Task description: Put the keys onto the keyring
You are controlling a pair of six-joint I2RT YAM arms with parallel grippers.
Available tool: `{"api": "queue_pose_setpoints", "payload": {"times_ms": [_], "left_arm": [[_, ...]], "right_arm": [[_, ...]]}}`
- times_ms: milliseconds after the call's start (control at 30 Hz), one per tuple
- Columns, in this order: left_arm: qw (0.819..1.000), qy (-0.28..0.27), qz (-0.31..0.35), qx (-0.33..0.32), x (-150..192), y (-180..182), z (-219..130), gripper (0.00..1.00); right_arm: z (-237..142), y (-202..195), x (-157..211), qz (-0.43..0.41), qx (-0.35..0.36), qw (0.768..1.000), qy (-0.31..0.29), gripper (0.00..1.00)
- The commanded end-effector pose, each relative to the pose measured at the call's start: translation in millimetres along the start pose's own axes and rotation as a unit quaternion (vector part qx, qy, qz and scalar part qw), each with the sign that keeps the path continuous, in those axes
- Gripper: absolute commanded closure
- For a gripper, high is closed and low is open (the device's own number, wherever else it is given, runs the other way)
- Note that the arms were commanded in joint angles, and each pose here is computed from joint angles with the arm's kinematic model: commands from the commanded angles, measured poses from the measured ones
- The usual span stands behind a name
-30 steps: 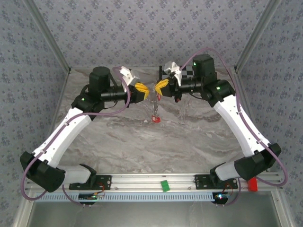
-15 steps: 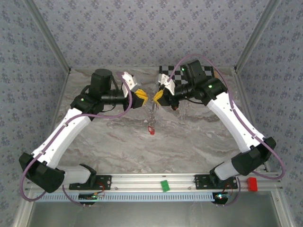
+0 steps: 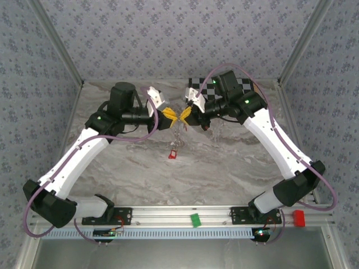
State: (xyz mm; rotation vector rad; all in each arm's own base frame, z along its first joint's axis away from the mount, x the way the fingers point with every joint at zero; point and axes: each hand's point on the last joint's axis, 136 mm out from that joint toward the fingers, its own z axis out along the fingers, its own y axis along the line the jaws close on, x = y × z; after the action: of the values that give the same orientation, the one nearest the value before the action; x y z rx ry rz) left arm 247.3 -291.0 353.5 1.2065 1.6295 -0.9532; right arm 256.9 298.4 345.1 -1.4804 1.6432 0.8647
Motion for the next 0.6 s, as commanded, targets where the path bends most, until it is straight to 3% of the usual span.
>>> {"api": "queue_pose_setpoints", "payload": {"times_ms": [0, 300, 367, 433, 567], "left_arm": [[0.999, -0.015, 0.020, 0.021, -14.4, -8.1, 1.0, 0.78], [0.999, -0.018, 0.016, 0.038, -13.9, -12.1, 7.5, 0.81], [0.999, -0.018, 0.016, 0.040, -13.5, -11.9, 9.5, 0.86], [0.999, -0.018, 0.016, 0.041, -13.7, -12.1, 10.6, 1.00], [0.999, -0.025, 0.017, 0.038, -15.7, -11.2, 10.2, 1.00]], "right_arm": [[-3.9, 7.3, -15.4, -0.012, -0.013, 1.000, -0.021, 1.00], [-2.6, 10.1, -19.6, -0.007, -0.023, 0.999, -0.032, 1.00], [-2.1, 11.0, -20.2, -0.006, -0.026, 0.999, -0.034, 1.00], [-2.4, 11.1, -20.4, -0.005, -0.027, 0.999, -0.035, 1.00], [-4.1, 11.4, -19.4, 0.000, -0.025, 0.999, -0.036, 1.00]]}}
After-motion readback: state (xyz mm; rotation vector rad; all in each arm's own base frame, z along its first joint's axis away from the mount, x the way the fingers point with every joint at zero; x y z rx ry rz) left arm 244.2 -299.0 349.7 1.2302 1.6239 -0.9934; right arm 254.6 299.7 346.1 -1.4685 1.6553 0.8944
